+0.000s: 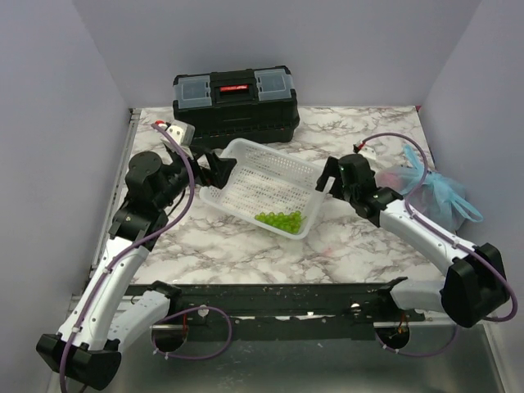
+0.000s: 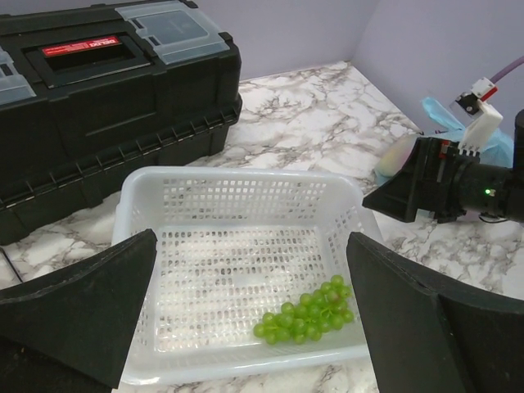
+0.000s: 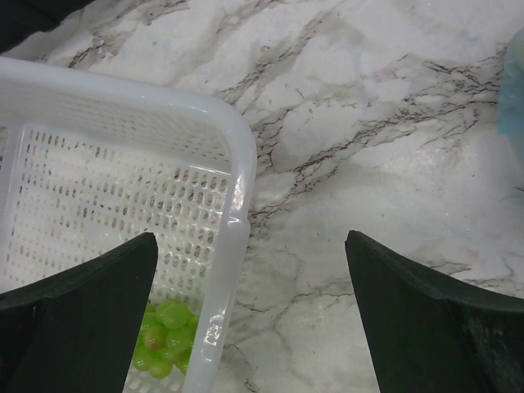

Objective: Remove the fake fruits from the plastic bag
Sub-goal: Adjust the bin at the center of the board.

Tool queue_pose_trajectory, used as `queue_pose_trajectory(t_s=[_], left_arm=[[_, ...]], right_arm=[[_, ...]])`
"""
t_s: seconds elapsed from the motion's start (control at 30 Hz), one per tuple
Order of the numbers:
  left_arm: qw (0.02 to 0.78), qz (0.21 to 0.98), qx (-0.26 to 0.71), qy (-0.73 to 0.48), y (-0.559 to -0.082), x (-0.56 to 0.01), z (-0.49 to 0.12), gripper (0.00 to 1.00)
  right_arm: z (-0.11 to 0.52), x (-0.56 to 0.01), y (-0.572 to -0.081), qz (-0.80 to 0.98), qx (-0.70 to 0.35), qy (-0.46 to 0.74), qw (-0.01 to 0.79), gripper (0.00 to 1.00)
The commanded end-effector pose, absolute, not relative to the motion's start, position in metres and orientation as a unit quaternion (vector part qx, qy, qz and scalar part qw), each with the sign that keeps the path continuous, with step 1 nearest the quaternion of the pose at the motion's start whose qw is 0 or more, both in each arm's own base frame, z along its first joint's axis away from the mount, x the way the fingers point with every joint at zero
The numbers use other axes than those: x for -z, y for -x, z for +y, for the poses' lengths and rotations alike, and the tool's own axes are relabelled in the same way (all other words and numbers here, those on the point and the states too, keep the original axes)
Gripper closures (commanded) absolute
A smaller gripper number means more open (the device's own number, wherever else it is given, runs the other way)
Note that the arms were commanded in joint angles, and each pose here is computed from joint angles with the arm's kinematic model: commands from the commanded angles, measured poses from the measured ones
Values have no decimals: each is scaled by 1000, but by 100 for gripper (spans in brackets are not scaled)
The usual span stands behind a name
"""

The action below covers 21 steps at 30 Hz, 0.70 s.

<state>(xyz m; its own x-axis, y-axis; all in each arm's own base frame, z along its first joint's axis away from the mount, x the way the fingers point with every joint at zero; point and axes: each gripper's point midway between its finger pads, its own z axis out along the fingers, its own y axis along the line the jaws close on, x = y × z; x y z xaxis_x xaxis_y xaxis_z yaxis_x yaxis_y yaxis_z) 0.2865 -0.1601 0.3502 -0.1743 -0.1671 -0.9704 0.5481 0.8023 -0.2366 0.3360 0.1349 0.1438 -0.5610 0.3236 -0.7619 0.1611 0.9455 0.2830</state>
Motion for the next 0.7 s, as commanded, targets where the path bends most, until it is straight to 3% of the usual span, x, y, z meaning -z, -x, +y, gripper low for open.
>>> queue_pose_trajectory(t_s=[0.0,0.17,0.37,0.57,0.67], left_arm=[[615,714,301,-148,-281,-345,-171,1],[614,710,308,-153,-277,-347,-174,1],[611,714,306,-153,-279,-344,-175,1],[605,716,312,-155,-280,-340,-178,1],[599,717,319,-158,-279,-340,-181,1]], right_arm=[[150,-128,-337,885,-121,-151,423,0],[166,-115,-339,889,-152,-121,414,14],[183,-98,-342,900,-169,-67,397,45],[218,-98,-346,894,-196,10,403,59],[239,-96,-343,897,-184,49,400,59]])
